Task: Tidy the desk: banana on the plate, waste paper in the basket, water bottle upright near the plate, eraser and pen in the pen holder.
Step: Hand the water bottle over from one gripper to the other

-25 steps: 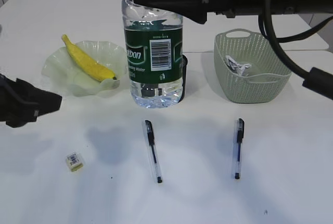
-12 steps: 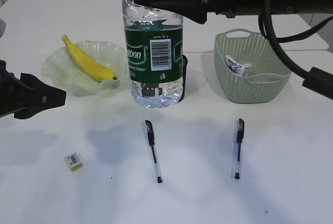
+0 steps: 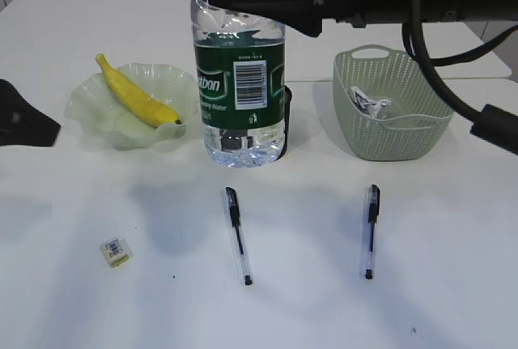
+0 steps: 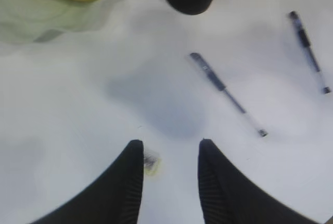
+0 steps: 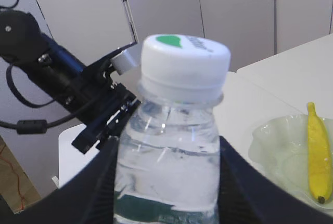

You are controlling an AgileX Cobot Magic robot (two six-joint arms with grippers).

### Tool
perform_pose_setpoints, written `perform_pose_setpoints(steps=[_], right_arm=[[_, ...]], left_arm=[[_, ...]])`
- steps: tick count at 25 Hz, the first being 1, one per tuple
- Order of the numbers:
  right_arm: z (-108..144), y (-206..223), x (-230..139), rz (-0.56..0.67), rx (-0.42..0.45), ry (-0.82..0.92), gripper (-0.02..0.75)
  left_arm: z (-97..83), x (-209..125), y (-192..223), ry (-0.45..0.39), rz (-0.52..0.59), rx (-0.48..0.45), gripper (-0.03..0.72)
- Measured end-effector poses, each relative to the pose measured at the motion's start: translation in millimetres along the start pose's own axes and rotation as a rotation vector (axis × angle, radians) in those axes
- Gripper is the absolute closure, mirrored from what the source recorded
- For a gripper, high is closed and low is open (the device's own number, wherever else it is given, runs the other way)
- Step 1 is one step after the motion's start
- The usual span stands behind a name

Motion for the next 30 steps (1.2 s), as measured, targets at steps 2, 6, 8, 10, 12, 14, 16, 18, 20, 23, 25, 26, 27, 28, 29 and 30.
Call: perform_pose_setpoints(steps=[2,6,8,10,12,14,16,18,20,23,25,26,27,28,29,30], right_arm=[[0,0,0,0.0,-0.001,0.0,0.387],[0,0,0,0.0,-0.001,0.0,0.387],[0,0,0,0.0,-0.001,0.0,0.387],[0,0,0,0.0,-0.001,0.0,0.387],[0,0,0,0.0,-0.001,0.0,0.387],[0,0,0,0.0,-0.001,0.0,0.387],[0,0,0,0.0,-0.001,0.0,0.387],[-1,0,0,0.0,-0.004,0.0,0.387],[-2,0,0,-0.001,-0.012,0.0,0.387],[-3,0,0,-0.002,-0.017,0.0,0.387],[-3,0,0,-0.002,-0.018,0.0,0.387],[-3,0,0,-0.002,-0.018,0.0,0.387],[-3,0,0,-0.002,-0.018,0.0,0.387],[-3,0,0,-0.002,-0.018,0.0,0.387],[-3,0,0,-0.002,-0.018,0.0,0.387],[-3,0,0,-0.002,-0.021,0.0,0.387]], left_arm=[[14.0,3,-14,0.038,0.08,0.069,0.444],[44.7,-11,-32,0.031,0.249,0.268,0.445],[55.7,-15,-37,0.001,0.28,0.35,0.445],[62.2,-15,-37,-0.01,0.261,0.398,0.444],[64.1,-13,-32,-0.013,0.215,0.41,0.444],[63.7,-13,-24,-0.017,0.16,0.408,0.444],[61.9,-16,-14,-0.025,0.1,0.397,0.444],[59.8,-19,-5,-0.028,0.042,0.39,0.444],[57.6,-21,3,-0.019,-0.031,0.389,0.444],[56.9,-18,9,0.006,-0.174,0.404,0.444],[56.1,-12,9,0.026,-0.288,0.418,0.444],[55.5,-7,8,0.037,-0.349,0.426,0.444],[54.8,-3,6,0.042,-0.407,0.431,0.444],[54.2,0,4,0.037,-0.452,0.433,0.444],[53.4,3,2,0.03,-0.498,0.433,0.444],[51.9,6,0,0.026,-0.539,0.428,0.442]])
Point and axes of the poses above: a point on each arm's last joint axis where the gripper is mounted, y pointing out along that axis toward the gripper, z along the wrist's bending axis when the last joint is at zero, x = y × z, the point moved 6 cm from there along y, pointing out along that axis toward the gripper, and after that the axes turned 14 degrees about y, right-handed, at the moved point
